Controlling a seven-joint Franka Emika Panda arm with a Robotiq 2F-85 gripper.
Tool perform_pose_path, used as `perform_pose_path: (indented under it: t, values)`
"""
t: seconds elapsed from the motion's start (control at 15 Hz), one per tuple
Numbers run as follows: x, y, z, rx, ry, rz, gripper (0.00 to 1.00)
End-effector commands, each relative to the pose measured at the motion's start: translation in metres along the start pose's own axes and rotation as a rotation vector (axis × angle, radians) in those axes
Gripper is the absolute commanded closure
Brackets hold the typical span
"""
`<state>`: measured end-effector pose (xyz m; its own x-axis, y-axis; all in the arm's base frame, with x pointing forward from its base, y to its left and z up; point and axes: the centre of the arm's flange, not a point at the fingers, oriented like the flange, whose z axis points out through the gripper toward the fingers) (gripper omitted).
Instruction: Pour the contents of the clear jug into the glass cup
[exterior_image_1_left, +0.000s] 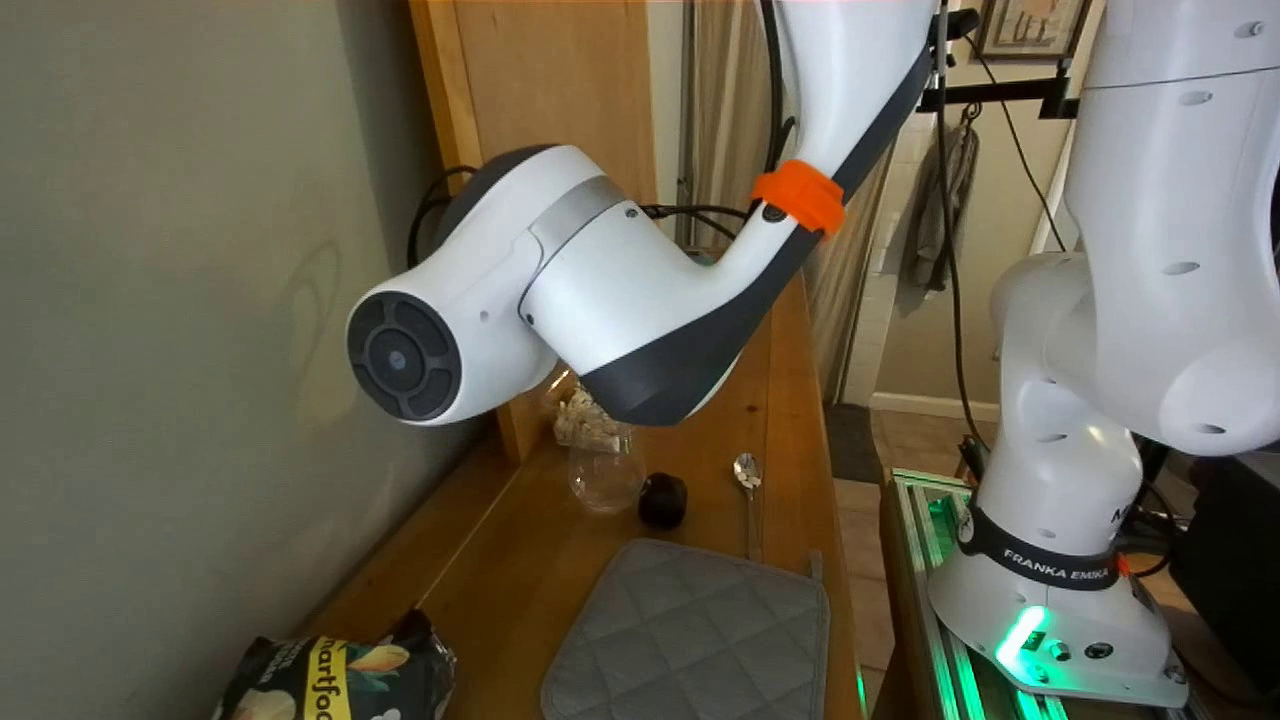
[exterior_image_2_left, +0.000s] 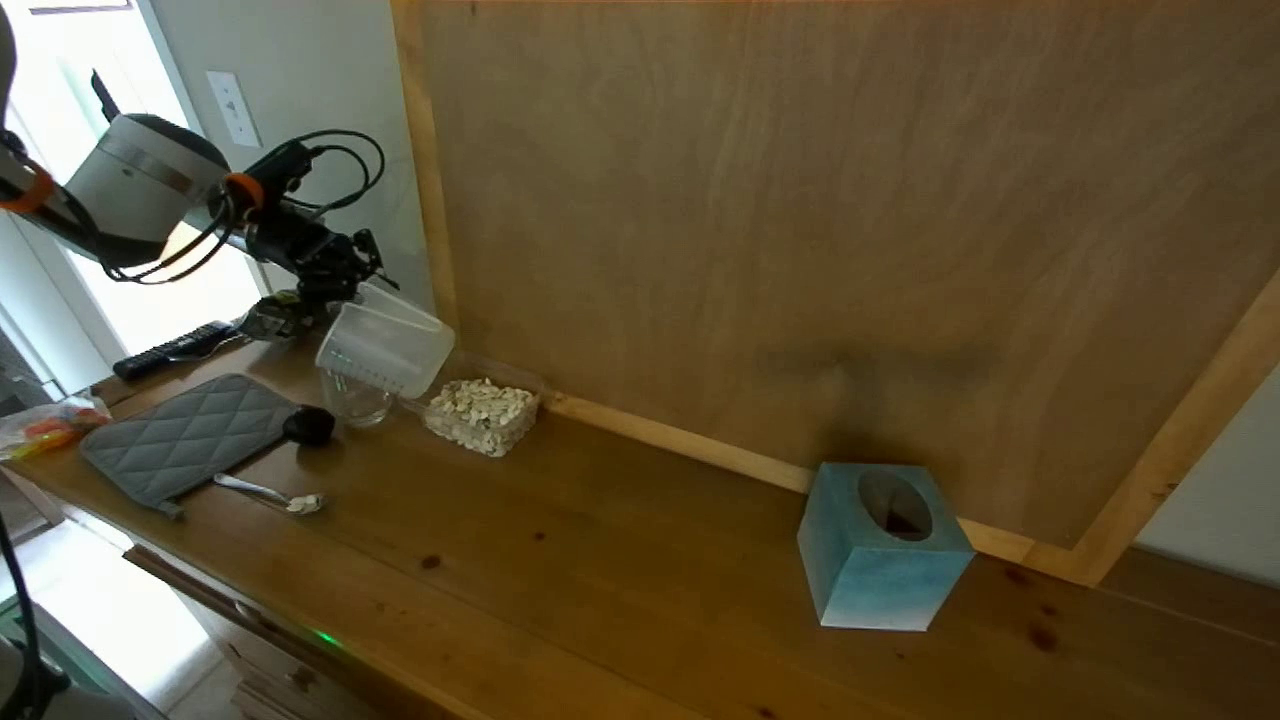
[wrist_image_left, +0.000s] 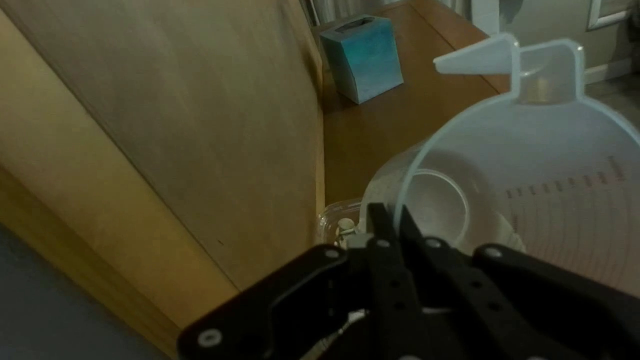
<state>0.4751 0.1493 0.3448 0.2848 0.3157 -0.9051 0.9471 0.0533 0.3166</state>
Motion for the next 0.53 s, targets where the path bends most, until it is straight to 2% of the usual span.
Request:
perform_pose_path:
  t: [0.0, 0.2, 0.47]
  values:
    - [-0.03, -0.002, 0.01, 0.046, 0.049, 0.042, 0.99]
    - [-0.051, 0.0, 0.021, 0.1, 0.069, 0.093, 0.99]
    - [-0.083, 0.001, 0.044, 0.211, 0.087, 0.182, 0.99]
